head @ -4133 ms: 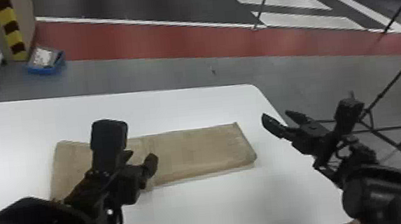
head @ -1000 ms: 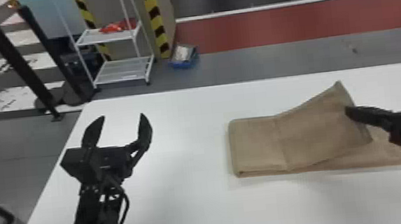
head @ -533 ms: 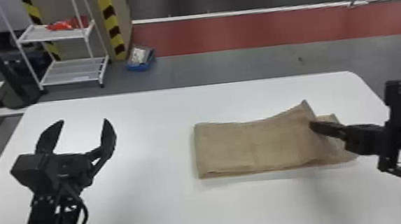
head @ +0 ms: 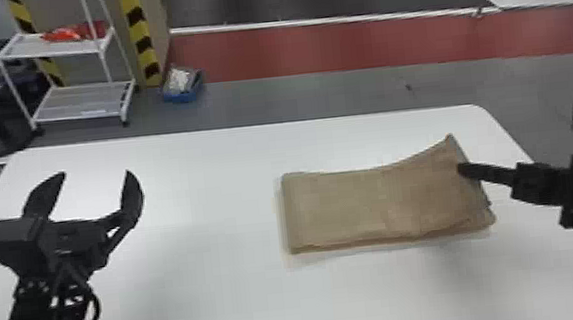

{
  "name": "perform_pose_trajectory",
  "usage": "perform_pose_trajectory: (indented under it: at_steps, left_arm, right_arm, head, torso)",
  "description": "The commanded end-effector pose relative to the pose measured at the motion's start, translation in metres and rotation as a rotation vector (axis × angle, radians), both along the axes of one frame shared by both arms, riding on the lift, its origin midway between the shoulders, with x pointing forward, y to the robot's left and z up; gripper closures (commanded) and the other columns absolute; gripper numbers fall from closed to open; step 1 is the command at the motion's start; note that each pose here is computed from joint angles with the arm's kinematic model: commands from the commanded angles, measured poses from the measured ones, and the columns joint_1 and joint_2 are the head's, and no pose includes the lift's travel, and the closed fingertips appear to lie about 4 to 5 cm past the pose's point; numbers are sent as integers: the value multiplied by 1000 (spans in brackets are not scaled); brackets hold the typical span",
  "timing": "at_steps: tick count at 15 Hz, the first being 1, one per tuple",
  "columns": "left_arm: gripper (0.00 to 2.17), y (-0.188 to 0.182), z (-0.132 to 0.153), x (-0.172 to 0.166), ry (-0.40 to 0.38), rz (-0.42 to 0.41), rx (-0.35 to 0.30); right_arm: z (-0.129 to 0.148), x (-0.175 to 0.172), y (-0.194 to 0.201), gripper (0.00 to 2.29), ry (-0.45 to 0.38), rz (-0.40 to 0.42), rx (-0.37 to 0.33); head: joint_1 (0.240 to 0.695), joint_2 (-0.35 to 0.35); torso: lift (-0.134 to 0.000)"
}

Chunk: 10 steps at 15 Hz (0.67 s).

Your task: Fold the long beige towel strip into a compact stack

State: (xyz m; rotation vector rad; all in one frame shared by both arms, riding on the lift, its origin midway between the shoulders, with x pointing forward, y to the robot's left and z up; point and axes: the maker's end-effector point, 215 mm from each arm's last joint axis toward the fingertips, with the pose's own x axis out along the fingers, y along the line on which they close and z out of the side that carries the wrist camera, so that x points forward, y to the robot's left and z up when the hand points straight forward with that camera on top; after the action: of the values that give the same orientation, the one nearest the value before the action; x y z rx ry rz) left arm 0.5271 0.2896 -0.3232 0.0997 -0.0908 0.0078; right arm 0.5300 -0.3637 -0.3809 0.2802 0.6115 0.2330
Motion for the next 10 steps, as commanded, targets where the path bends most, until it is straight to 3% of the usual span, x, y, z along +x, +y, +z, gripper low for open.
perform_pose_trajectory:
  at_steps: [1, 5, 6, 7, 8, 9, 10]
  left_arm:
    - [39, -1, -3, 0, 9, -4, 4]
    - [39, -3, -6, 0, 15, -5, 7]
    - [39, -4, -7, 0, 19, -6, 7]
    - [39, -4, -7, 1, 17, -6, 5]
    - [39, -4, -4, 2, 12, -6, 2]
    - [39, -7, -4, 3, 12, -10, 0]
    - [39, -10, -3, 4, 10, -16, 1]
  right_arm:
    - [-14, -1, -3, 1484, 5, -9, -13]
    - [-10, 2, -12, 1477, 6, -23, -56]
    - [-12, 2, -18, 1335, 12, -36, -78]
    - [-13, 2, -24, 1038, 19, -48, -112]
    - [-14, 2, -29, 329, 19, -69, -148]
    - [-11, 4, -38, -2, -3, -90, -176]
    - [-7, 6, -43, -2, -35, -100, -186]
  head:
    - [695, -75]
    - [695, -84]
    - [695, -88]
    - [695, -91]
    - [695, -95]
    - [695, -100]
    - [695, -112]
  torso:
    - [-116]
    - [-116]
    - [-116]
    - [-116]
    - [-116]
    - [-116]
    - [-116]
